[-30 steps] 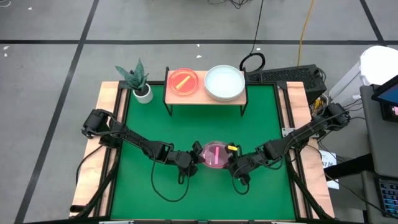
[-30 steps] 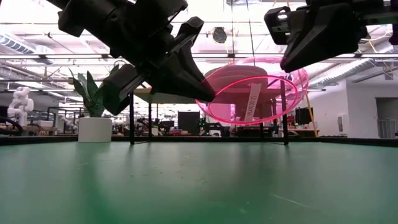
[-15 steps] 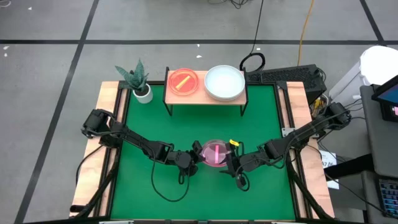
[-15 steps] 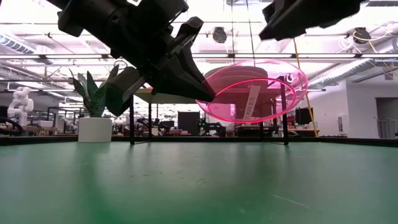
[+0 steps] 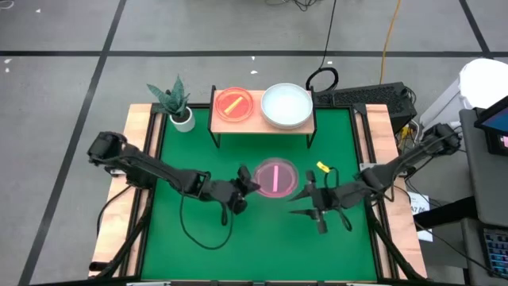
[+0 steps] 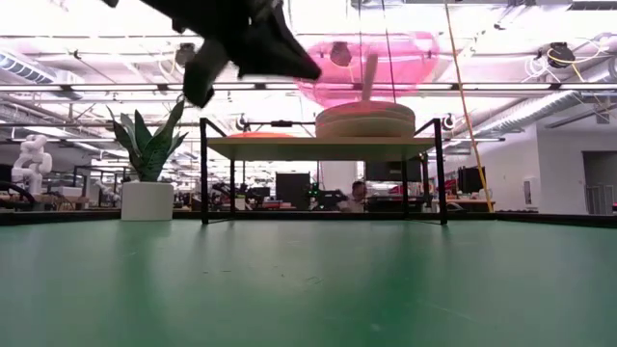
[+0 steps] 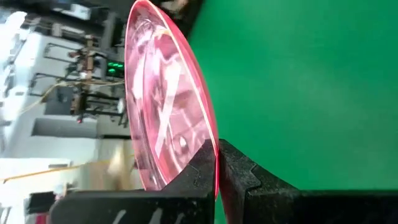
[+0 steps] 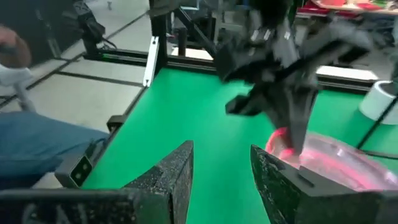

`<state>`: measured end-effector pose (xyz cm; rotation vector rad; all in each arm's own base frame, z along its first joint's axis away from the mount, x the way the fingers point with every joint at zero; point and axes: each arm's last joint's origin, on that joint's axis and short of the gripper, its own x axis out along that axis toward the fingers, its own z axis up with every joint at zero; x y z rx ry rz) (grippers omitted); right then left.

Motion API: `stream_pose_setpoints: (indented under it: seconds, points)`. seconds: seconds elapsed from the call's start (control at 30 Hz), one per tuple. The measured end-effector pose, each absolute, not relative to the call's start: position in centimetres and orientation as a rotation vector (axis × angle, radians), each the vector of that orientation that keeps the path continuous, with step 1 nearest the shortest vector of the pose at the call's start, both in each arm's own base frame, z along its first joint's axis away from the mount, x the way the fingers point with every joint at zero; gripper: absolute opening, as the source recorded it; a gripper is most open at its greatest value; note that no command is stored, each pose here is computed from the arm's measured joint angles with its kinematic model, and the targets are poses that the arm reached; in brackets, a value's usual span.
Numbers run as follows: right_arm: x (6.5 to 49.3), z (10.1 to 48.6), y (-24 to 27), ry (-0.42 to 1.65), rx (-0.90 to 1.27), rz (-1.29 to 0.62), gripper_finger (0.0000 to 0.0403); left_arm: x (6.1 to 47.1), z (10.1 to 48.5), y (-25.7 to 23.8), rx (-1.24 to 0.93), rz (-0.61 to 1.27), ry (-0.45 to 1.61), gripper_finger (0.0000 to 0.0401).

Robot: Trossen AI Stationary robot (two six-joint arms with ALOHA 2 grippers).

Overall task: Place and stack plates onto a shelf
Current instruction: Stack the transparent pink plate on the transparent orange plate on the shelf

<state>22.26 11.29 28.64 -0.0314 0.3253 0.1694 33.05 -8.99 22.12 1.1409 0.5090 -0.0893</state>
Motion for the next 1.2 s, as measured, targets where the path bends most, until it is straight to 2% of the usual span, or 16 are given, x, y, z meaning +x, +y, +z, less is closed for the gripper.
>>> stream_pose_setpoints:
  seconds: [0.4, 0.7, 1.2]
  points:
    - [20.9, 28.3, 12.1, 0.369, -0.103, 0.109, 0.0144, 30.0, 28.0, -4.2, 1.141, 0.117, 0.522, 0.0007]
    - [20.9, 28.3, 11.8, 0.362, -0.108, 0.014, 0.0142, 29.4, 29.2, 0.5, 1.129, 0.298, 0.596, 0.0007]
    - [21.4, 27.6, 12.1, 0.386, -0.109, -0.004, 0.0052, 28.3, 28.3, 6.8, 0.910, 0.478, 0.760, 0.0007]
